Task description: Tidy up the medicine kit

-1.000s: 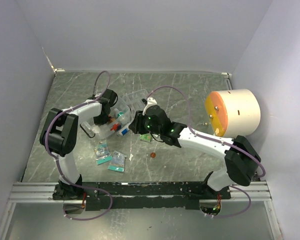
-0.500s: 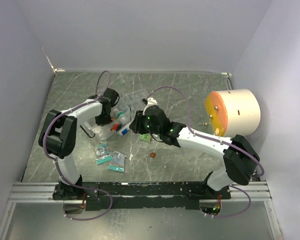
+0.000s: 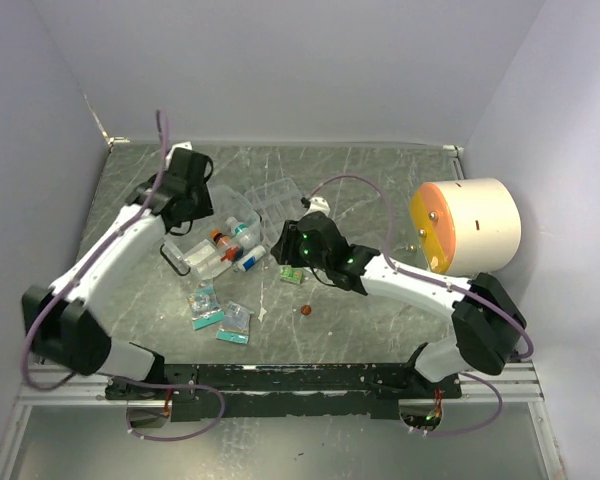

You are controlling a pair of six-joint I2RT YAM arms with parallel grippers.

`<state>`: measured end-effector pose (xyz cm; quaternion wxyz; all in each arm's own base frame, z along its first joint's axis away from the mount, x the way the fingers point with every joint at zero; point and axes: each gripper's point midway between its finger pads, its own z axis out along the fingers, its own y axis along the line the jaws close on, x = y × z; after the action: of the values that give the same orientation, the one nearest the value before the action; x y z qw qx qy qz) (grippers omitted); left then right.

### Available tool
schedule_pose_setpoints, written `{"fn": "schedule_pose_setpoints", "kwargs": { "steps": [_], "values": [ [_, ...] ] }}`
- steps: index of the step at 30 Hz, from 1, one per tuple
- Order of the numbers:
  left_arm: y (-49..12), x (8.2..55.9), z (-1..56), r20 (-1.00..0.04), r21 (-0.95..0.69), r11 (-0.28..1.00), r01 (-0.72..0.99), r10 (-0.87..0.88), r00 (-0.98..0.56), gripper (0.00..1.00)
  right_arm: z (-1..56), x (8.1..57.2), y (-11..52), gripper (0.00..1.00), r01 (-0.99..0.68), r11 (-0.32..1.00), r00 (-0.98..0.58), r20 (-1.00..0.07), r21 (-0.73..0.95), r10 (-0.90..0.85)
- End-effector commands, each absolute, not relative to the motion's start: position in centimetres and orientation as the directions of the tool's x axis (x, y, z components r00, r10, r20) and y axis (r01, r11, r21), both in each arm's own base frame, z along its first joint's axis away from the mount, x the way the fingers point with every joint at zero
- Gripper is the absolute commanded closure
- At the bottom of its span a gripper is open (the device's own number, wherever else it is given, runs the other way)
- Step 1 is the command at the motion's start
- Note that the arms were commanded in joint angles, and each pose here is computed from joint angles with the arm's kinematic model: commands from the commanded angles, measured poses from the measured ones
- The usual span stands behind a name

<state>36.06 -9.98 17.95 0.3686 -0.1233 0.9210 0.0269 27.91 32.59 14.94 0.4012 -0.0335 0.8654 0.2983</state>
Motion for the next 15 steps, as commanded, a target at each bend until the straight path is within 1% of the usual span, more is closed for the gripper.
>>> {"fn": "schedule_pose_setpoints", "kwargs": {
  "steps": [1, 3, 4, 8, 10, 15],
  "values": [
    [-11.4, 34.8, 24.4, -0.797, -0.179, 0.981, -0.081, -0.192, -0.572, 0.46, 12.6, 26.2, 33.2, 0.55, -0.366, 0.809, -0.729, -0.682, 0.459, 0.057],
    [-11.7, 34.2, 27.3, -0.851, -0.230, 0.973, -0.012, -0.207, -0.483, 0.36, 11.8, 25.0, 33.9, 0.52, -0.392, 0.789, -0.749, -0.663, 0.473, 0.025],
    [-11.7, 33.7, 28.6, -0.871, -0.247, 0.969, 0.016, -0.215, -0.442, 0.33, 11.4, 24.4, 34.3, 0.50, -0.400, 0.780, -0.757, -0.653, 0.481, 0.015],
    [-11.6, 32.1, 32.3, -0.920, -0.286, 0.952, 0.107, -0.242, -0.310, 0.25, 10.1, 21.9, 36.1, 0.45, -0.424, 0.736, -0.792, -0.610, 0.528, -0.018],
    [-11.6, 31.4, 33.2, -0.932, -0.292, 0.946, 0.140, -0.248, -0.265, 0.23, 9.4, 20.7, 37.1, 0.45, -0.429, 0.719, -0.810, -0.585, 0.546, -0.039],
    [-11.2, 30.3, 33.8, -0.942, -0.301, 0.938, 0.170, -0.265, -0.205, 0.23, 7.2, 18.5, 38.7, 0.46, -0.438, 0.711, -0.841, -0.530, 0.550, -0.108]
  ]
}}
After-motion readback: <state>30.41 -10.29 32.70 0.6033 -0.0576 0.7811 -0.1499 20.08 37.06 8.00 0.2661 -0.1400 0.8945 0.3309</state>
